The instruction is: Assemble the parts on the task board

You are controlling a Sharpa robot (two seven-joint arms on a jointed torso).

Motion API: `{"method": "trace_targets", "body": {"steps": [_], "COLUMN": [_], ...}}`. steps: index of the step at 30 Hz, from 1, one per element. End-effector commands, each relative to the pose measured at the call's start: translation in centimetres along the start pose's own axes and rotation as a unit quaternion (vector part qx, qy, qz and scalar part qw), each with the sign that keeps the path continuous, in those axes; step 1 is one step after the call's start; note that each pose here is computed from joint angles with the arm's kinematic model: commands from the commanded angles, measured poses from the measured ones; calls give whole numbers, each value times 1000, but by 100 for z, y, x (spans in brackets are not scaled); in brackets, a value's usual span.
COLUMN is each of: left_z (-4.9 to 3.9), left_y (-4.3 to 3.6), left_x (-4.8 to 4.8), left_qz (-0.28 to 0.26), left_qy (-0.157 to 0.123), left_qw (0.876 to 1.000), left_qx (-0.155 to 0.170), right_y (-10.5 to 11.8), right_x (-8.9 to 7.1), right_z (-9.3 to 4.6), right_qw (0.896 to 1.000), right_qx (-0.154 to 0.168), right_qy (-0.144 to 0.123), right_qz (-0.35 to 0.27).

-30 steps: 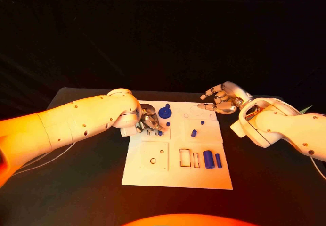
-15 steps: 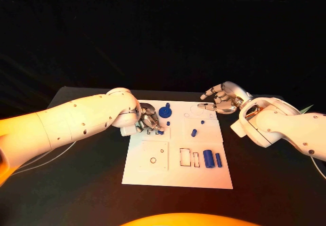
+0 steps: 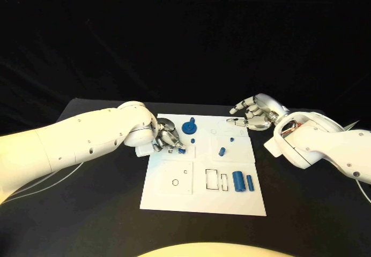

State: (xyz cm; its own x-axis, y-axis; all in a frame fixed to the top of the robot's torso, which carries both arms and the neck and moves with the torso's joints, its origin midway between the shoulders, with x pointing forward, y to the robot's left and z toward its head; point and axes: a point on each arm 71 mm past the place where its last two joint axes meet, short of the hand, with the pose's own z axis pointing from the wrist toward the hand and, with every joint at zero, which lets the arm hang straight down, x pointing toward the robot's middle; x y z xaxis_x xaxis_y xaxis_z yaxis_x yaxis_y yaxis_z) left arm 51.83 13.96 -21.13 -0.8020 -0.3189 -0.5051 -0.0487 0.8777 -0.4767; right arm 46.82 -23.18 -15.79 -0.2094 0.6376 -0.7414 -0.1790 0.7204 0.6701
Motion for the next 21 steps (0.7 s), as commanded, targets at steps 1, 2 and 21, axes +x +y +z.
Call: {"method": "trace_targets", "body": {"steps": [1,2,21], "left_z": [-24,-32,-59], "left_y": [-14,-9,23], "left_x": [-10,-13,44], "left_qz": [-32,-33,18], "left_qy": [-17,-21,-88], "left_qw": [999,999,996], "left_qx": [12,13,11], "right_y": [2,0,-11], "right_x": [11,10,5], "right_z": [-1,-2,-6], "right_qw": [1000,1000,1000], "right_qx": [-4,-4,-3], "right_qy": [6,6,6], "right_qz": [-5,-5,-5]}}
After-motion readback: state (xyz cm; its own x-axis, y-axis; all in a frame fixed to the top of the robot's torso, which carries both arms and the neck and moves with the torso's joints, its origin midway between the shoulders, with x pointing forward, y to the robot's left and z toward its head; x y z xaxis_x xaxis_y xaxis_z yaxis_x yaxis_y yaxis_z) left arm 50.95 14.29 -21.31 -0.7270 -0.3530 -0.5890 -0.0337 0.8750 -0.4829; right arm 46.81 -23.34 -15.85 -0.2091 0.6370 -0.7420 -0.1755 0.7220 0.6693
